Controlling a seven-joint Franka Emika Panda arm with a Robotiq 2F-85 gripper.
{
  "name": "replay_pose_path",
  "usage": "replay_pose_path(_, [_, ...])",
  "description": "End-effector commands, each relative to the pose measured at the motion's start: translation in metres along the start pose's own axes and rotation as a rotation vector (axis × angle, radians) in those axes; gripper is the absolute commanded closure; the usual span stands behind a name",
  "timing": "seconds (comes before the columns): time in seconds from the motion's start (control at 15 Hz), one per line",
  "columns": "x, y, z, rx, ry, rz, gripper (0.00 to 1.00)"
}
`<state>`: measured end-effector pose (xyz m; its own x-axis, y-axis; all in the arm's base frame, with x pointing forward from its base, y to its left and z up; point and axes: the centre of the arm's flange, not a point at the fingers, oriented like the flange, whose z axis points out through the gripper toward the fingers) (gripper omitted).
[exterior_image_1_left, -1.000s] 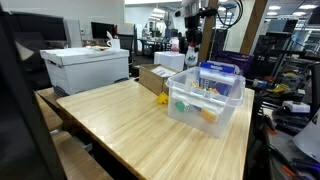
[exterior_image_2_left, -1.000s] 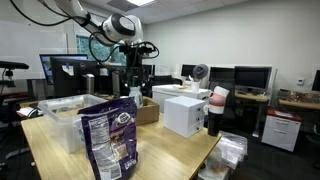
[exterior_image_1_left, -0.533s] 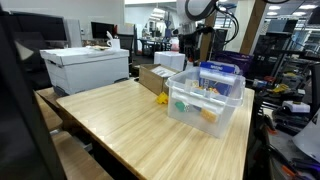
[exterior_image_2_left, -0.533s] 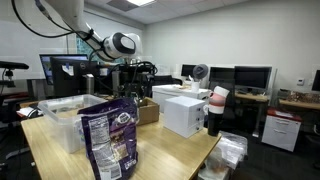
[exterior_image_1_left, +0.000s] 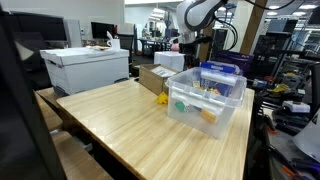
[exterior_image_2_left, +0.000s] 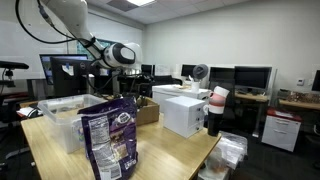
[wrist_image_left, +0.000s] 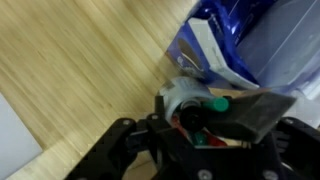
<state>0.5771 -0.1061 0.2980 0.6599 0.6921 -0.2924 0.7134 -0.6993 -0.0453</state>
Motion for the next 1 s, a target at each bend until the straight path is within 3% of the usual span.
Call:
replay_pose_path(0.0, [-0.003,-0.005,0.006,0.011,0.027,0.021,0.66])
replay_pose_path(0.93, [0.001,-0.008,0.026,0.05,0.023,0.02,0.66])
